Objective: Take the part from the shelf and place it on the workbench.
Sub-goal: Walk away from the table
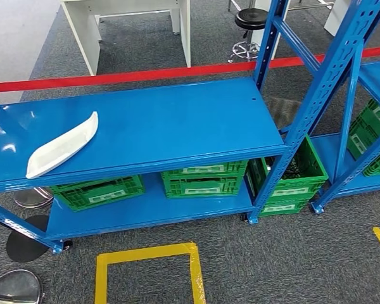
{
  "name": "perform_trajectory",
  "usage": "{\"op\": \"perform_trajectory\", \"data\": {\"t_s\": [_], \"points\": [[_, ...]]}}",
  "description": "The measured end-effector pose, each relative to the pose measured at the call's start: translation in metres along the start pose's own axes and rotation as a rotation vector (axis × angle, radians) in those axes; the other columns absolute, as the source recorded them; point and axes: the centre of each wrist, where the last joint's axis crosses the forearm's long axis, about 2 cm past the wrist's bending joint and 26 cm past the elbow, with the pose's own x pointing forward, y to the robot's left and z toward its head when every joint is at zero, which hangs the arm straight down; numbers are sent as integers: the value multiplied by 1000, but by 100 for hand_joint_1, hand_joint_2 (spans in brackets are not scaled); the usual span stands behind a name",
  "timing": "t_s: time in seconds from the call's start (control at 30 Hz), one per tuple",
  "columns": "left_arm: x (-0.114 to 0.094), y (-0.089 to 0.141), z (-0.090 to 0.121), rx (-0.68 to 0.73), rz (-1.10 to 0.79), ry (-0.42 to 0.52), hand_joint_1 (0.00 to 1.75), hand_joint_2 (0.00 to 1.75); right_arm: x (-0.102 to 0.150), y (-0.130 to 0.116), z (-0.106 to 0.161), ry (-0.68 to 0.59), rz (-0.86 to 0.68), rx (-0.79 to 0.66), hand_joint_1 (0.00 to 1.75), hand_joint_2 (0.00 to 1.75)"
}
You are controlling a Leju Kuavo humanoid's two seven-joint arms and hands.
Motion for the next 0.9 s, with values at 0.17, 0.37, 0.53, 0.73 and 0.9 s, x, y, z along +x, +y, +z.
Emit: {"op": "perform_trajectory", "data": {"t_s": [0.17,0.37,0.53,0.73,0.9], "points": [[0,0,0,-6,-1,-3,0,0,0,0,0,-4,0,2,0,0],[0,0,0,-3,0,-6,0,0,0,0,0,-4,0,2,0,0],[0,0,0,-3,0,-6,0,0,0,0,0,-4,1,2,0,0],[0,0,0,-3,0,-7,0,0,0,0,0,-5,0,2,0,0],[0,0,0,-3,-1,-8,0,0,0,0,0,-5,2,2,0,0]]}}
